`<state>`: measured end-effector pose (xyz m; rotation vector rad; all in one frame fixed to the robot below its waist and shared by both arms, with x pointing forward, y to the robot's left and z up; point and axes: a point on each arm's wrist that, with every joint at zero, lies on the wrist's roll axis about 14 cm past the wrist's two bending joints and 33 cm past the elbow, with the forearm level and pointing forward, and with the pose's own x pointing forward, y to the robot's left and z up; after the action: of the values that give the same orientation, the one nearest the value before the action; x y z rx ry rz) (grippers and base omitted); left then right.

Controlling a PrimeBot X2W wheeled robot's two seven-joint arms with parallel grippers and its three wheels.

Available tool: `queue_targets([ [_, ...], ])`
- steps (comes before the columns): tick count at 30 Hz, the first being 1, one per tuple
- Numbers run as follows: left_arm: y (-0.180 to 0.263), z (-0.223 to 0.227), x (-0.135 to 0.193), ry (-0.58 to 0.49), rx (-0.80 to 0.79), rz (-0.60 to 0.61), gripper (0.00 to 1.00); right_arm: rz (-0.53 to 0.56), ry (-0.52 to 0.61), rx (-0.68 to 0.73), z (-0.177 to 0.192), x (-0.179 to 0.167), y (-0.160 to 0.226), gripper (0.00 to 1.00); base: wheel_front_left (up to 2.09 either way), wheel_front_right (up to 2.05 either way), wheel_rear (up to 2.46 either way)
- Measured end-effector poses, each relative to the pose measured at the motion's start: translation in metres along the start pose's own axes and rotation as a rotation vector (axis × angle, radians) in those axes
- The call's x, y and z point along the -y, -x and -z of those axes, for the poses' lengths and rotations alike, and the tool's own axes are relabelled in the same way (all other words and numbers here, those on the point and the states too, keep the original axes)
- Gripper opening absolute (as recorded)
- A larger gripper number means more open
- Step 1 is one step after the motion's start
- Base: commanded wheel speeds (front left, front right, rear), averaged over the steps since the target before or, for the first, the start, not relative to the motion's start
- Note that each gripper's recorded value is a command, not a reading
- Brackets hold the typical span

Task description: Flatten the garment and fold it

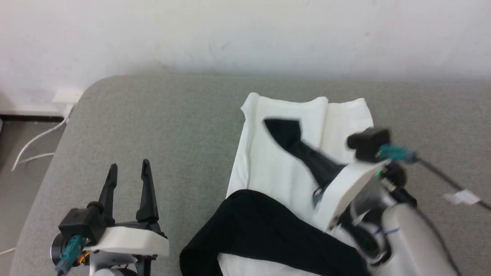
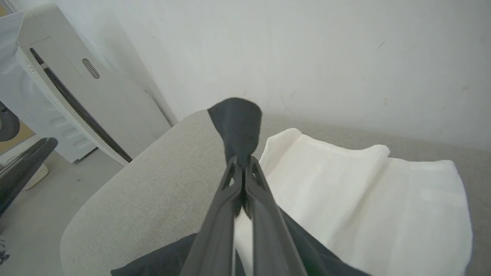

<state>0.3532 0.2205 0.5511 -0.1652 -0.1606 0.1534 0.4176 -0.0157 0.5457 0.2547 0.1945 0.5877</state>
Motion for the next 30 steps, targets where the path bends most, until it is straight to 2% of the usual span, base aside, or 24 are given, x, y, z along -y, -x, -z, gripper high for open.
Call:
queue_targets([
  [8,0.004,-0.002,0.011,0.017,-0.008,0.033,1.00,-0.162,-0.088,-0.215,0.087,-0.065,0.015,0.00,0.00,0.00,0.00],
  [11,0.006,0.003,0.009,0.015,-0.024,0.029,1.00,-0.183,-0.096,-0.292,0.120,-0.075,0.019,0.00,0.00,0.00,0.00],
  [12,0.006,0.005,0.009,0.015,-0.030,0.030,1.00,-0.187,-0.105,-0.327,0.132,-0.076,0.022,0.08,0.00,0.00,0.00],
  [13,0.007,0.007,0.009,0.016,-0.036,0.030,1.00,-0.189,-0.097,-0.362,0.144,-0.077,0.025,0.55,0.00,0.00,0.00],
  [14,0.007,0.009,0.009,0.016,-0.042,0.028,1.00,-0.193,-0.093,-0.386,0.153,-0.078,0.027,0.93,0.00,0.00,0.00],
  [15,0.007,0.011,0.008,0.017,-0.048,0.026,1.00,-0.197,-0.092,-0.405,0.160,-0.079,0.028,1.00,0.00,0.00,0.00],
  [19,0.007,0.018,0.006,0.022,-0.064,0.018,1.00,-0.242,-0.066,-0.356,0.153,-0.090,0.022,1.00,0.00,0.00,0.00],
  [24,0.005,0.022,0.006,0.026,-0.073,0.016,1.00,-0.295,-0.033,-0.108,0.097,-0.104,0.005,1.00,0.00,0.00,0.00],
  [27,0.004,0.022,0.005,0.026,-0.073,0.010,1.00,-0.261,-0.010,0.036,0.061,-0.093,0.002,1.00,0.00,0.00,0.00],
  [30,0.003,0.019,0.004,0.028,-0.062,0.003,1.00,-0.167,0.031,0.168,0.025,-0.062,0.007,1.00,0.00,0.00,0.00],
])
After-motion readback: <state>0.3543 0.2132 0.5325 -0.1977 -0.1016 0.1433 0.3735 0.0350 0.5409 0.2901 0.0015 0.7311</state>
